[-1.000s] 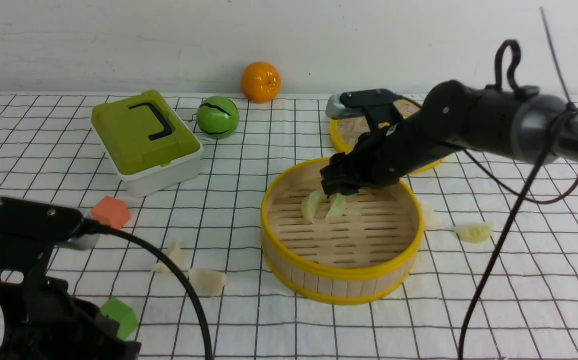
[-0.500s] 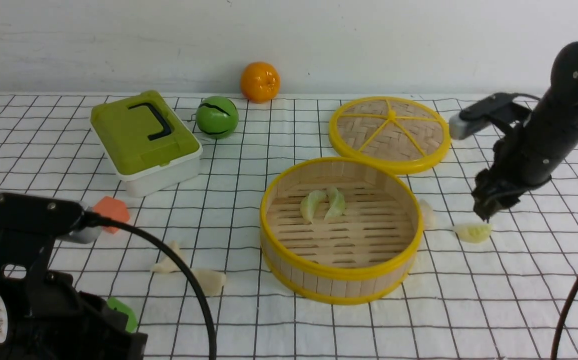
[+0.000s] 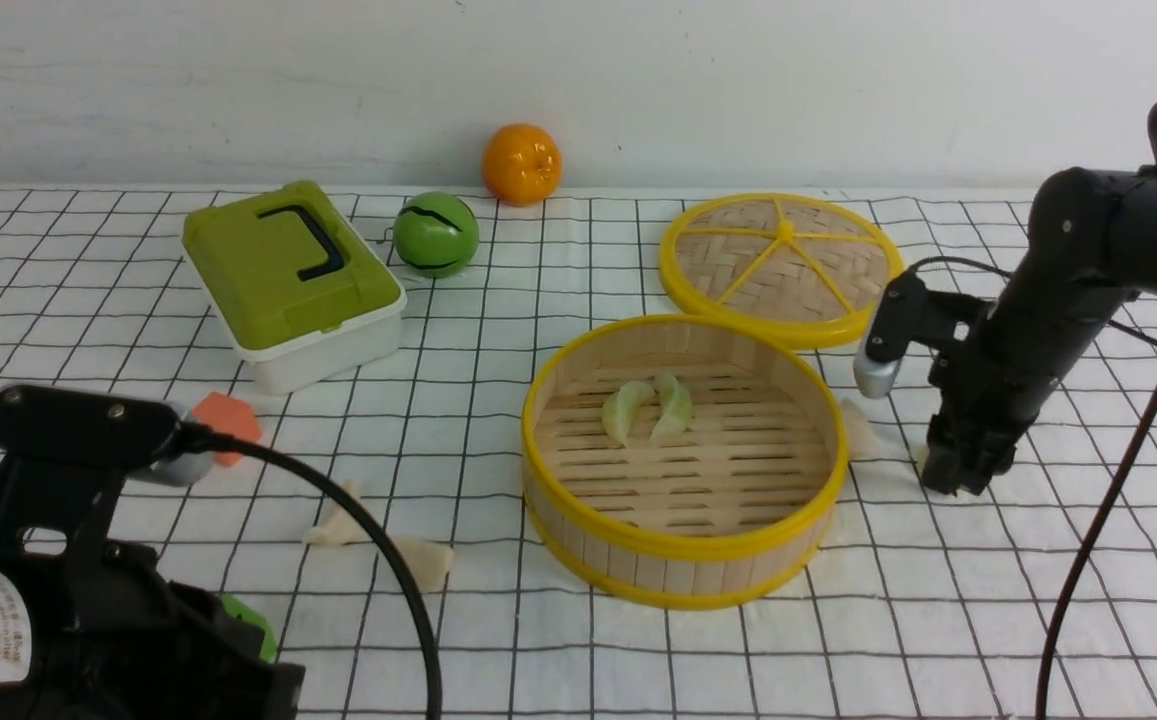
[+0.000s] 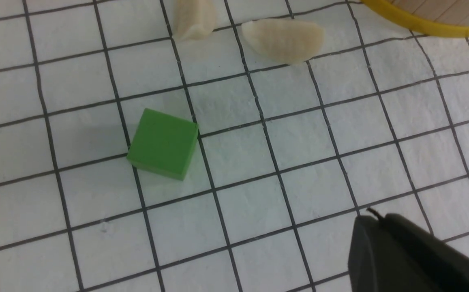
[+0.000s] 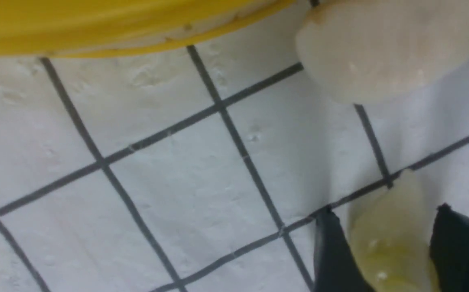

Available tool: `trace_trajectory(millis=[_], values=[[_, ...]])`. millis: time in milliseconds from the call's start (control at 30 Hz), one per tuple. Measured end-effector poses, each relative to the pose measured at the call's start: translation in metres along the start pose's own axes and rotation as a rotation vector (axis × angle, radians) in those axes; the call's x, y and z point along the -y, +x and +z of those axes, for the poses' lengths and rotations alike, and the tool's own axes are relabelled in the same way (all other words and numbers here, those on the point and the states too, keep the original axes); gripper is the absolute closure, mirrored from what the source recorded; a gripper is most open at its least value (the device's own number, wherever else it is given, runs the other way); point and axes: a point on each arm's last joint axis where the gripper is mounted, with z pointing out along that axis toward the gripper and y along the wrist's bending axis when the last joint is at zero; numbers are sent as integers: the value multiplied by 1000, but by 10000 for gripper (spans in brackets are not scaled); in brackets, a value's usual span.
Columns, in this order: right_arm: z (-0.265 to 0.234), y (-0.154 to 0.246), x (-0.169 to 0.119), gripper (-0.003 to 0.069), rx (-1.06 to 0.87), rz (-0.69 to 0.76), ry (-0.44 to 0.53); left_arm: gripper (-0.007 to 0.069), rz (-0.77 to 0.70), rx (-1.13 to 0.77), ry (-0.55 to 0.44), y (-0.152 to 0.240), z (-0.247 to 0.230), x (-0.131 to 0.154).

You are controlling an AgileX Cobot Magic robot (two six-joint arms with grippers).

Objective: Put the dumplings into the steamer on the table with the white tablecloth.
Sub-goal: 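Reach for and grasp a dumpling lying on the table beside the steamer, then place the dumpling in the bamboo steamer basket with the right gripper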

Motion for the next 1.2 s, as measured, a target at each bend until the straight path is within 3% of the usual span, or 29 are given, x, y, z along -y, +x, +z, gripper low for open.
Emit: trace_trajectory(millis=[100,300,433,467,567,600,667,833,967,1200], values=[[2,1,-1,433,-9,6,-13,620,1,-14,-4,0,3,0],[-6,-1,-1,456,-27,107,-45,615,0,-23,-7,1,4,0],[-41,-16,8,456,51,400,-7,611,-14,-28,2,1,4,1],[-61,-25,11,456,110,559,-9,609,-22,-30,7,1,4,1],[-91,-40,12,456,222,815,-67,607,-33,-39,13,2,4,2],[-99,-48,8,456,275,911,-126,606,-38,-45,14,3,4,2],[-101,-60,1,456,314,960,-195,606,-41,-52,14,3,4,2],[-75,-99,-26,456,330,928,-276,606,-42,-57,13,4,4,2],[-43,-120,-38,456,336,899,-255,606,-51,-60,19,4,4,2],[-7,-119,-34,456,302,920,-208,602,-61,-63,26,4,4,3]])
